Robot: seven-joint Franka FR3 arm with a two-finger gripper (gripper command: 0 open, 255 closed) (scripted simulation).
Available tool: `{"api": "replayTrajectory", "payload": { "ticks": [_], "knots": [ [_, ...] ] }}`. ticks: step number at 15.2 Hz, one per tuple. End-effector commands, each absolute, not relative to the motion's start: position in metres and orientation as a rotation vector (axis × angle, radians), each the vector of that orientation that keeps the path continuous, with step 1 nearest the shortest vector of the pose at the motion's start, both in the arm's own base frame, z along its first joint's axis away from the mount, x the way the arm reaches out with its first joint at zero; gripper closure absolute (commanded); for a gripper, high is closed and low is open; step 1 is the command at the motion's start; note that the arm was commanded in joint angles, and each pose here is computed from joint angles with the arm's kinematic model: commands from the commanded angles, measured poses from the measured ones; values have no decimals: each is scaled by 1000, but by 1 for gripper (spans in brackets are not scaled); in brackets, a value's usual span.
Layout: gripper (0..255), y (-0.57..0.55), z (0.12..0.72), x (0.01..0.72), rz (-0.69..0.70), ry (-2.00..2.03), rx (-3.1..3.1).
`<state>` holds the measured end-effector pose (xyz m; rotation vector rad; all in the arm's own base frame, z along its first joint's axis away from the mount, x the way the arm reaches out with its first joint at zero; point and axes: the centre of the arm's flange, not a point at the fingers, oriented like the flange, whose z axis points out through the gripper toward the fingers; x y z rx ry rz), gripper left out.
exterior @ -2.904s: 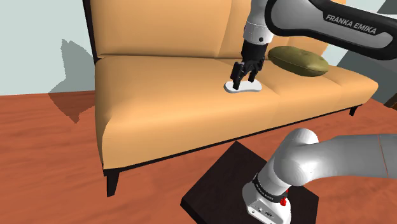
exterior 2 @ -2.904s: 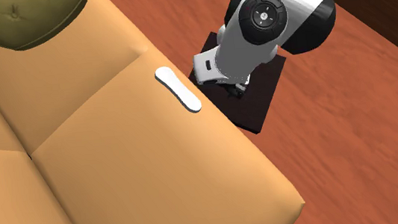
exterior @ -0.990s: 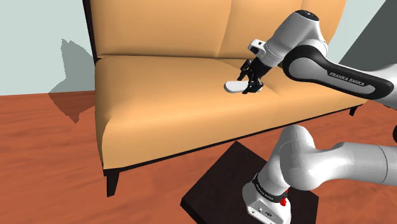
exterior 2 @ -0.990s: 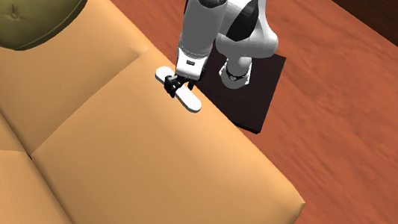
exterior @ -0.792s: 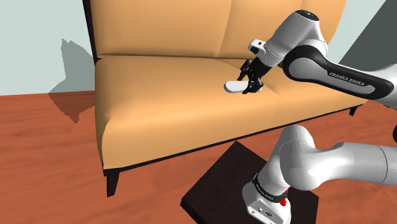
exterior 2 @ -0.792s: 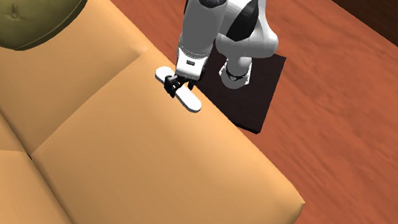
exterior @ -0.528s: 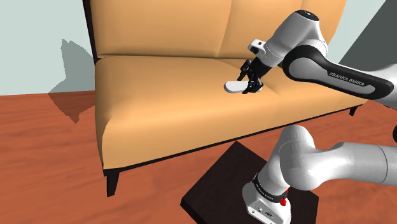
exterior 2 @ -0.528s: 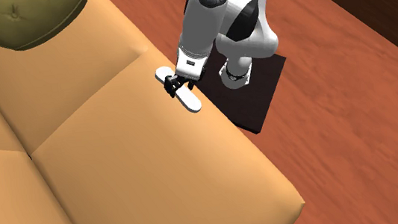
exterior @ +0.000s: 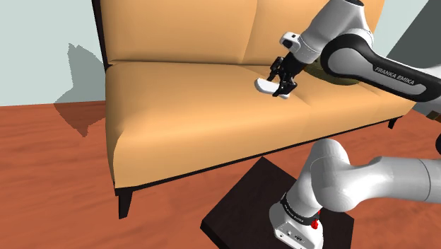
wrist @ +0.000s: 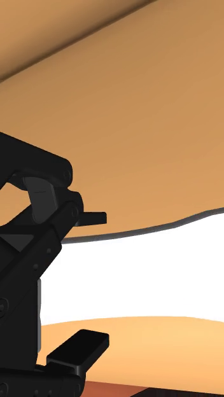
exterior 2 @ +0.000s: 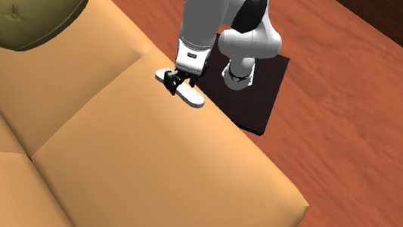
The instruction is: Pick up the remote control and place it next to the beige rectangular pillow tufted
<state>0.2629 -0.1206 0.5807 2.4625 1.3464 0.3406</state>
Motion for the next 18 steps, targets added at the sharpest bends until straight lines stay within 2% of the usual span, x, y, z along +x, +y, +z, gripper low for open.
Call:
{"api": "replayTrajectory", "payload": {
  "ticks": [1, 18],
  "knots": [
    [255, -121, 591, 263, 341, 1347, 2462],
    [255, -121, 681, 263, 341, 1347, 2462]
  ]
}}
